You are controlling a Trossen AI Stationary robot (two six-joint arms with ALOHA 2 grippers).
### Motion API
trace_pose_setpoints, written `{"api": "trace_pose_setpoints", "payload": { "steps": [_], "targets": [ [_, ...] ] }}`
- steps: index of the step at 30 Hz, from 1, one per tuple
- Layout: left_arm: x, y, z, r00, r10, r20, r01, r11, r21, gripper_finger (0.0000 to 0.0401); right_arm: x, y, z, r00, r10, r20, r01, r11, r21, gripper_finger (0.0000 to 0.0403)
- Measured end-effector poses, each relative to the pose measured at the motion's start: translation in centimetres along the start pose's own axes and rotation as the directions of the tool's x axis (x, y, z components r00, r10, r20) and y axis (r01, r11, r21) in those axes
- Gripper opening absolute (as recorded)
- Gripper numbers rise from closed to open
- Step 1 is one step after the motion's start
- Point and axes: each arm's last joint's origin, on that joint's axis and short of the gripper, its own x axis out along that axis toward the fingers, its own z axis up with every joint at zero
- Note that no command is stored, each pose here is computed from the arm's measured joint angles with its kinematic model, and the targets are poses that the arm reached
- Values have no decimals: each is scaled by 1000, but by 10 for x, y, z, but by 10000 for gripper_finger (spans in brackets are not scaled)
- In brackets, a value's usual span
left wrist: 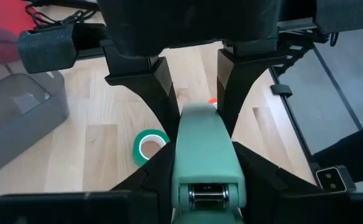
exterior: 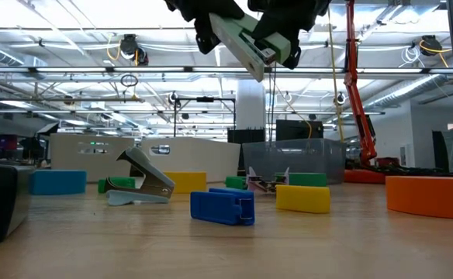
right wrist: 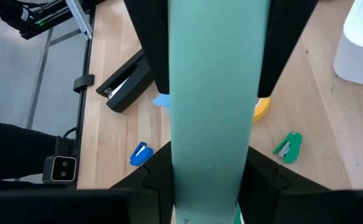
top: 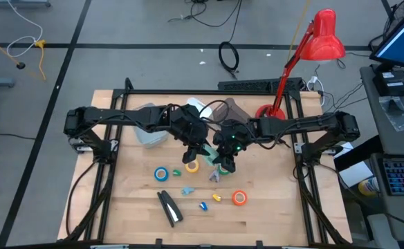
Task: Pick and place Stapler, Stapler remover, tape
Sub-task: Put the large light green stapler into the gray bin
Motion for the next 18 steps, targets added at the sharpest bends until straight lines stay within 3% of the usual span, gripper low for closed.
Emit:
{"api": "trace_pose_setpoints", "payload": {
  "steps": [7,18],
  "targets": [
    [0,0,-3,999,10,-32,-11,1000,-28,127,0,0,0,1000,-6,-1,6,1000,-9,144],
    [-3,5,-20,961,195,-197,-210,976,-60,127,-5,-8,-4,998,-37,-51,38,999,20,177]
  ]
}}
